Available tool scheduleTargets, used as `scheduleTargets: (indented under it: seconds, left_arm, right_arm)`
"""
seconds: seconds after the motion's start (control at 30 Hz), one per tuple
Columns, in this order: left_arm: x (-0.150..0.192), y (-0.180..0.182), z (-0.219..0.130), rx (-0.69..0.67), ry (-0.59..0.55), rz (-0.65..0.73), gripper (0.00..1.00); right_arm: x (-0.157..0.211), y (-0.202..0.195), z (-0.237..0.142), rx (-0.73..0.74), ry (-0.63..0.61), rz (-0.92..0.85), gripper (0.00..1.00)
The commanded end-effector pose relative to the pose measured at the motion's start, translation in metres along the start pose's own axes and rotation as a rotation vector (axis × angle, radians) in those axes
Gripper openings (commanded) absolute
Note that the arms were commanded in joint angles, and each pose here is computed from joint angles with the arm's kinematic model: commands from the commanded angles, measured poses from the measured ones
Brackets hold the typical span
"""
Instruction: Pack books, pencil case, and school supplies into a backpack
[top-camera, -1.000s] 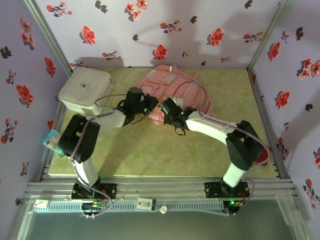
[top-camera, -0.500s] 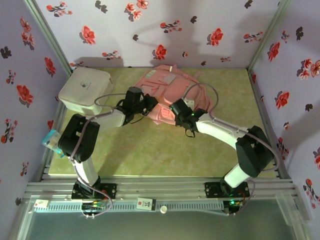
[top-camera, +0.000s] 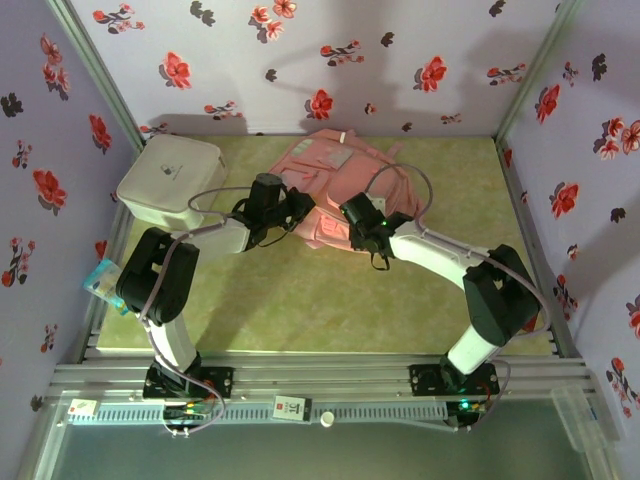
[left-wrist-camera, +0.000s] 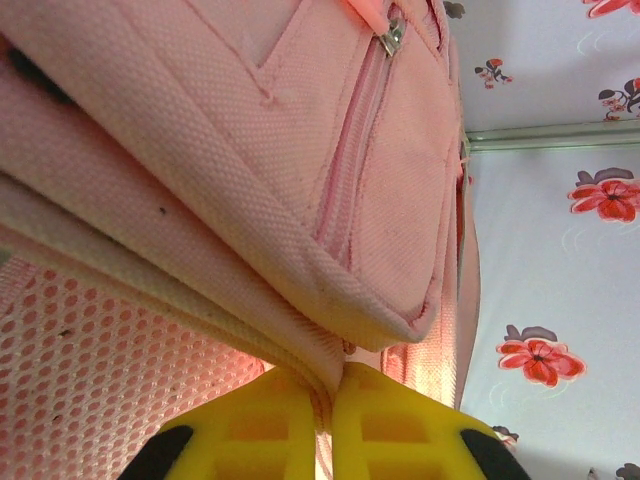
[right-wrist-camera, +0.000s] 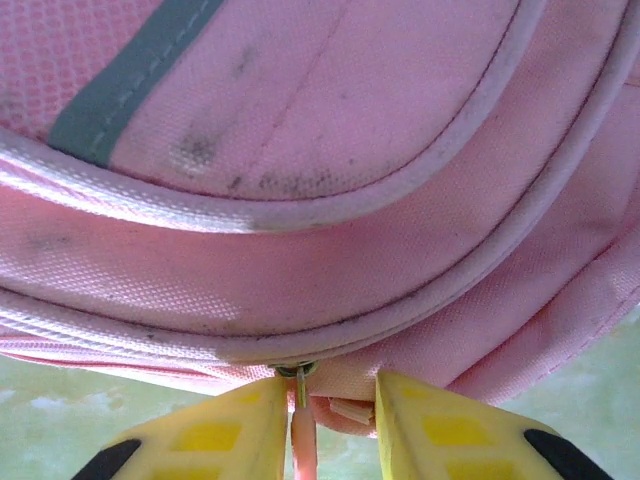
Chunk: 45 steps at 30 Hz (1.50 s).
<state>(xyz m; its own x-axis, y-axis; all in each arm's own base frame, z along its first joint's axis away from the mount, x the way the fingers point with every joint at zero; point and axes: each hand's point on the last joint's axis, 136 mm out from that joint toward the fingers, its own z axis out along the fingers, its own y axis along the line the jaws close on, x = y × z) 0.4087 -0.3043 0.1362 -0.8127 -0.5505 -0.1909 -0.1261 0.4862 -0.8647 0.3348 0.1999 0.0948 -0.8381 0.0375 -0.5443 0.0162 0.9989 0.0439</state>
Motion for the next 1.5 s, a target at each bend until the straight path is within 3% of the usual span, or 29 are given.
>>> scheduleTargets:
  seconds: [0.0, 0.23, 0.57, 0.73, 0.97, 1.17, 1.33, 1.47]
  left_arm:
    - [-0.013, -0.032, -0.004, 0.095, -0.033, 0.058, 0.00]
    - [-0.014, -0.028, -0.004, 0.080, -0.035, 0.067, 0.00]
    - [-0.016, -0.004, -0.003, 0.002, -0.034, 0.096, 0.00]
    - [-0.010, 0.002, 0.002, -0.026, -0.002, 0.129, 0.00]
    - [-0.016, 0.016, 0.016, -0.167, 0.080, 0.295, 0.02]
    - [-0.036, 0.028, -0.002, -0.295, 0.026, 0.395, 0.42]
    - [-0.048, 0.010, -0.038, -0.310, -0.053, 0.432, 0.57]
    - [-0.043, 0.010, -0.059, -0.293, -0.094, 0.374, 0.70]
  right_arm:
    - [-0.002, 0.010, 0.003, -0.045, 0.016, -0.007, 0.27]
    - [-0.007, -0.012, -0.002, 0.060, -0.031, -0.001, 0.08]
    - [-0.019, -0.083, -0.018, 0.179, -0.153, 0.154, 0.02]
    - [-0.027, -0.083, -0.016, 0.123, -0.140, 0.131, 0.00]
    - [-0.030, -0.025, -0.022, -0.156, -0.140, 0.045, 0.00]
    - [-0.019, 0.035, -0.027, -0.336, -0.119, -0.043, 0.00]
    - [-0.021, 0.080, -0.027, -0.453, -0.106, -0.068, 0.00]
    - [-0.029, 0.098, -0.028, -0.493, -0.118, -0.072, 0.00]
